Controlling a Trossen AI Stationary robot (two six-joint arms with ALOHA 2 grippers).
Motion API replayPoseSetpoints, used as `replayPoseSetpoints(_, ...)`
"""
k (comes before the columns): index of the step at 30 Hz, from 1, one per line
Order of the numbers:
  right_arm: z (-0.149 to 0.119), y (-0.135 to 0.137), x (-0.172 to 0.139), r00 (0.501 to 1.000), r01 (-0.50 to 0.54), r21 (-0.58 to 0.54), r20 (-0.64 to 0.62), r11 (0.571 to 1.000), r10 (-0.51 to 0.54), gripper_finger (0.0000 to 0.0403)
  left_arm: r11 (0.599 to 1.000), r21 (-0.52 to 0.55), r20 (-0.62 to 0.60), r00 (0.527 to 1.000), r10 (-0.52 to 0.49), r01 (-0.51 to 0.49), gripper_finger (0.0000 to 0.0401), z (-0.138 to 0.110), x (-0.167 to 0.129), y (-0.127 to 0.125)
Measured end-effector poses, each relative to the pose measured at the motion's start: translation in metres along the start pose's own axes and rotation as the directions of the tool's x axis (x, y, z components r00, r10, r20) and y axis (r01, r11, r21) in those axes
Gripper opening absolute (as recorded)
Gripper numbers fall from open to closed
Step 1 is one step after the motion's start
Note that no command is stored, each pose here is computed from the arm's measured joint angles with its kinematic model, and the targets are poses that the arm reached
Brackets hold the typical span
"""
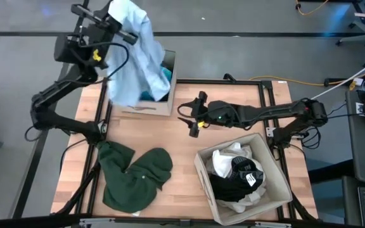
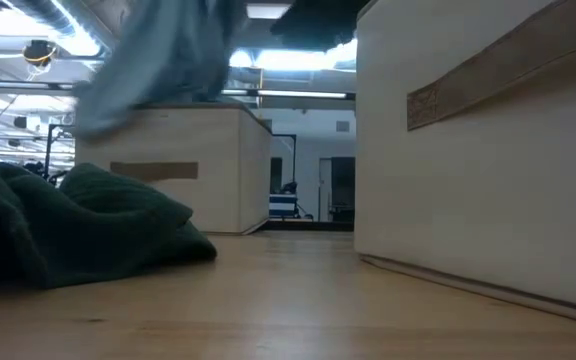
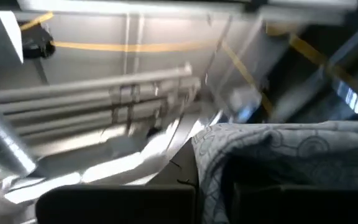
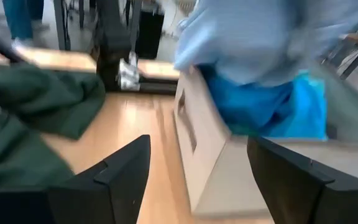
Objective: Sort clothes
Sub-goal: Put the light blue polo shirt into the top white laundry bin
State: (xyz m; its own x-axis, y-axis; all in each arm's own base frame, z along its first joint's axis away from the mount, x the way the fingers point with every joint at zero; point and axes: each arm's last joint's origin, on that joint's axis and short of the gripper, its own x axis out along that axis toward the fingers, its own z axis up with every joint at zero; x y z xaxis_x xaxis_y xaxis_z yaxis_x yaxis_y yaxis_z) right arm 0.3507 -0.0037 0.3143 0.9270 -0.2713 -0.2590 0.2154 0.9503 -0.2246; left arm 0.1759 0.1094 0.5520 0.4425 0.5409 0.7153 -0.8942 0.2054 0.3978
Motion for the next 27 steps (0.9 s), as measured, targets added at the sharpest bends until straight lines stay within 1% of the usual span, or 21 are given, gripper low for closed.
replayPoseSetpoints(2,-0.003,0.001,0.001,1.0,-0.004,0.003,-0.023,1.0,0.004,0.0269,0.998,-0.066,0.077,0.997,0.028,-0.023,0.0007,-0.005,0.005,0.0)
replayPoseSetpoints(3,-0.002,0.0,0.0,1.0,-0.003,0.013,-0.022,1.0,0.003,0.0269,0.996,-0.082,0.108,0.993,0.049,-0.04,0.0007,-0.007,0.008,0.001)
replayPoseSetpoints(5,-0.003,0.0,-0.001,0.999,-0.004,0.026,-0.034,1.0,0.005,0.0269,0.993,-0.076,0.143,0.984,0.102,-0.092,0.0005,-0.011,0.013,0.008)
replayPoseSetpoints(9,-0.007,0.001,-0.001,0.997,-0.008,0.033,-0.071,0.999,0.01,0.0269,0.985,-0.037,0.146,0.974,0.171,-0.168,0.0006,-0.021,0.025,0.021)
replayPoseSetpoints(13,-0.008,0.001,-0.001,0.996,-0.018,0.038,-0.085,0.999,0.022,0.0269,0.98,-0.048,0.116,0.974,0.196,-0.192,0.0016,-0.038,0.034,0.028)
replayPoseSetpoints(15,-0.008,0.001,-0.001,0.996,-0.018,0.046,-0.086,0.999,0.022,0.0269,0.981,-0.057,0.079,0.978,0.192,-0.188,0.0017,-0.049,0.037,0.03)
replayPoseSetpoints(17,-0.009,0.001,-0.001,0.995,-0.019,0.046,-0.092,0.999,0.023,0.0269,0.985,-0.059,0.002,0.987,0.16,-0.159,0.0016,-0.064,0.04,0.027)
replayPoseSetpoints(19,-0.011,0.002,-0.001,0.994,-0.021,0.041,-0.108,0.999,0.025,0.0269,0.993,-0.066,-0.121,0.989,0.087,-0.095,0.0014,-0.082,0.042,0.02)
replayPoseSetpoints(20,-0.011,0.002,-0.001,0.993,-0.021,0.04,-0.115,0.999,0.026,0.0269,0.995,-0.079,-0.191,0.981,0.04,-0.056,0.0013,-0.091,0.042,0.014)
replayPoseSetpoints(22,-0.013,0.002,-0.001,0.99,-0.023,0.041,-0.135,0.999,0.029,0.0269,0.993,-0.115,-0.334,0.94,-0.062,0.025,0.0011,-0.108,0.039,0.003)
replayPoseSetpoints(24,-0.015,0.002,-0.002,0.988,-0.023,0.052,-0.154,0.998,0.031,0.0269,0.982,-0.167,-0.464,0.871,-0.159,0.09,0.0011,-0.121,0.032,-0.007)
replayPoseSetpoints(26,-0.016,0.002,-0.002,0.987,-0.022,0.058,-0.159,0.998,0.031,0.0269,0.966,-0.215,-0.575,0.78,-0.246,0.146,0.0012,-0.13,0.023,-0.016)
replayPoseSetpoints(27,-0.017,0.003,-0.002,0.986,-0.022,0.058,-0.162,0.998,0.032,0.0269,0.956,-0.235,-0.63,0.721,-0.288,0.177,0.0013,-0.135,0.017,-0.02)
